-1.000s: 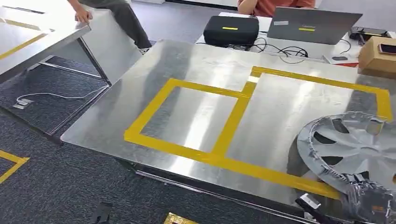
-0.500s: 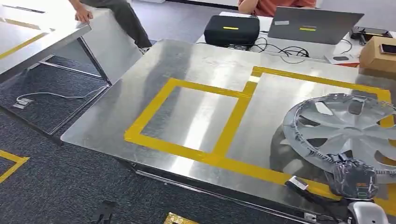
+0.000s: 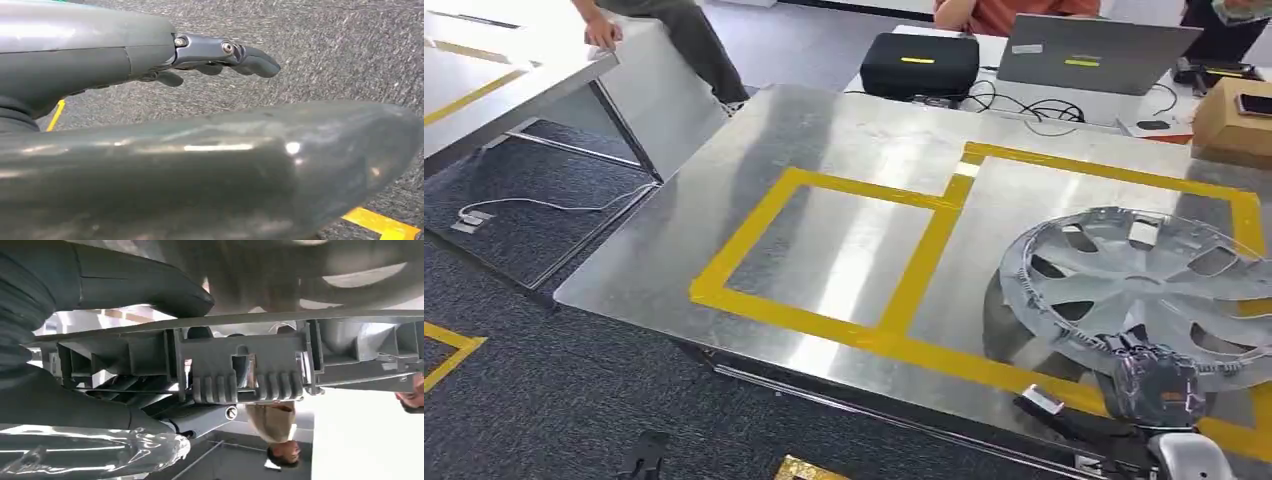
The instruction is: Take the parts from the cabinet and place them on the table.
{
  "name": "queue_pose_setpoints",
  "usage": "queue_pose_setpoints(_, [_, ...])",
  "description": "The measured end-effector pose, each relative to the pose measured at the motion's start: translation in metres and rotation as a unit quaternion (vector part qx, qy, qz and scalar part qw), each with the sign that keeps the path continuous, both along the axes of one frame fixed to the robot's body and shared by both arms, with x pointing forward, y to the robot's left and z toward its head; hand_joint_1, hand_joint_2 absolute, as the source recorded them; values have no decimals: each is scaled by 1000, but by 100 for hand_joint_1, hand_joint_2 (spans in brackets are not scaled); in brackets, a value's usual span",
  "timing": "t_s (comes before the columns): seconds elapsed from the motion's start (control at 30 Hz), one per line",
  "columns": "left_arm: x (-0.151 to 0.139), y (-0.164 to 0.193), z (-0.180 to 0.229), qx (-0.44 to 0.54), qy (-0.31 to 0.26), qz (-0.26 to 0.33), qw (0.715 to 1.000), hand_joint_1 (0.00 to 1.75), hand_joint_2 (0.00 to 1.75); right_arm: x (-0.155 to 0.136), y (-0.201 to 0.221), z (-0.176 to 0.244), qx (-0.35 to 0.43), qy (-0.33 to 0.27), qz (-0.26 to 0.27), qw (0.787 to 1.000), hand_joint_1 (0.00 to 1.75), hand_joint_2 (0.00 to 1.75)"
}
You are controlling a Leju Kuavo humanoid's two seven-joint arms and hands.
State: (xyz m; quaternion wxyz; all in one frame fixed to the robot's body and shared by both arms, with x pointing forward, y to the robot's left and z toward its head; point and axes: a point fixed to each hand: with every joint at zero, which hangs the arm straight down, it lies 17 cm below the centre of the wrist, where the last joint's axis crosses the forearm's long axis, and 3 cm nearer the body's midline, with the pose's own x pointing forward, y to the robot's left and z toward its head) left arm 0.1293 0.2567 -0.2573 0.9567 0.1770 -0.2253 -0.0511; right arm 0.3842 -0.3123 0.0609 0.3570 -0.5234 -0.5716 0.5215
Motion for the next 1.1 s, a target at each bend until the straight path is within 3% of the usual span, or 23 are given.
queue_pose_setpoints(0.27, [0, -2, 0, -2, 4, 4, 1000, 0, 0, -5, 16, -5, -1, 5, 19, 1000, 175, 175])
queue_pose_setpoints(0.83, [-5, -14, -4, -42, 11, -2, 999, 0, 0, -25, 10, -15, 14, 16, -1, 1000, 175, 175])
queue_pose_setpoints(1.1, [4, -24, 0, -66, -23, -13, 997, 0, 0, -29, 7, -16, 16, 15, -5, 1000, 175, 175])
